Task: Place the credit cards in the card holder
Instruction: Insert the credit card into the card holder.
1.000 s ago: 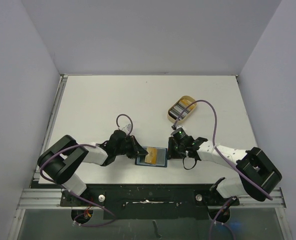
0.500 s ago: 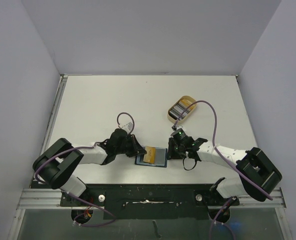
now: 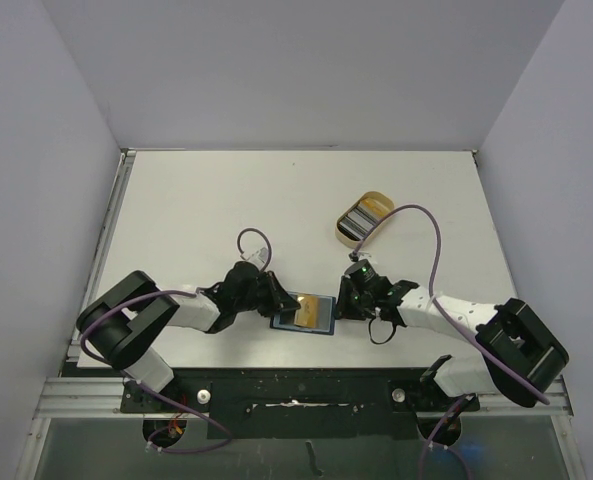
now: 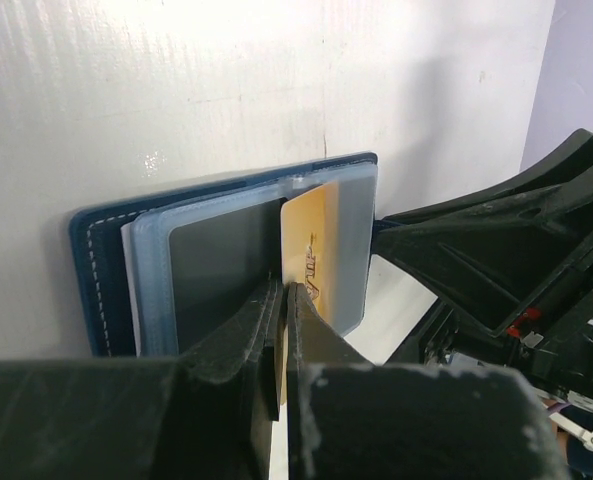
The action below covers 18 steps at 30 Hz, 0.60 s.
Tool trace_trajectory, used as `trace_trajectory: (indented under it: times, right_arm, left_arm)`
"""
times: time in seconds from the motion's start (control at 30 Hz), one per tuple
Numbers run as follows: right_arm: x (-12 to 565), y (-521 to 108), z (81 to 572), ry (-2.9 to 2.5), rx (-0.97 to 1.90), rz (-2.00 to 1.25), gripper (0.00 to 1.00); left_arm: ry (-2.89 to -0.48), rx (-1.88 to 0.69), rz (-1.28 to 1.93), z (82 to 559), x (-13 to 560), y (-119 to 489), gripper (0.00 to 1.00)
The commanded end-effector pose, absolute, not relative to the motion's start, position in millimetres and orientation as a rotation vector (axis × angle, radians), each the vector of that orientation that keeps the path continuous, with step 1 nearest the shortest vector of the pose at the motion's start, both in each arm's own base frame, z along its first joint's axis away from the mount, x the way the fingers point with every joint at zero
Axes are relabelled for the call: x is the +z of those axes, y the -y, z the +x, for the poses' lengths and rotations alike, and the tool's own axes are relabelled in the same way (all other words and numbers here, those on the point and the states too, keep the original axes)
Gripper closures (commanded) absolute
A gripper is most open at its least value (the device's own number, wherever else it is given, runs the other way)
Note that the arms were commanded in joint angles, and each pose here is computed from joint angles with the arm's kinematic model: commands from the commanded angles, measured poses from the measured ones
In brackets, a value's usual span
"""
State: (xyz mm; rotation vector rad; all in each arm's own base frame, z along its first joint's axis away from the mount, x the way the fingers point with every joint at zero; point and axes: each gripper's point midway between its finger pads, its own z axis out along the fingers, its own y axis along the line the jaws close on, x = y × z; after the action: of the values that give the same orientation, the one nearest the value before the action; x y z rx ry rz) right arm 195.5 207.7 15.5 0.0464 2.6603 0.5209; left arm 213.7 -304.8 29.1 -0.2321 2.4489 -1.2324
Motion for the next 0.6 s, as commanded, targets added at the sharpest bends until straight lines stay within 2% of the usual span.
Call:
trace_trajectory:
  times: [0.0, 0.23, 0.47, 0.57]
  right_arm:
    - [29, -222, 204, -2.581, 0.614, 0.075, 0.81]
    - [27, -226, 205, -2.570, 0.640, 0.084, 0.83]
    - [31, -222, 207, -2.556, 0.619, 0.088, 0.84]
    - [33, -220, 207, -2.546, 0.617, 0.096, 0.84]
  left_arm:
    - [-2.413, -1.279, -0.208, 213, 36, 316, 1.00]
    - [-2.422, -1.296, -0.207, 210, 33, 325, 1.00]
    - [-2.421, -1.267, -0.190, 212, 41, 324, 0.73]
    - [-2.423, -1.228, -0.210, 215, 41, 320, 0.68]
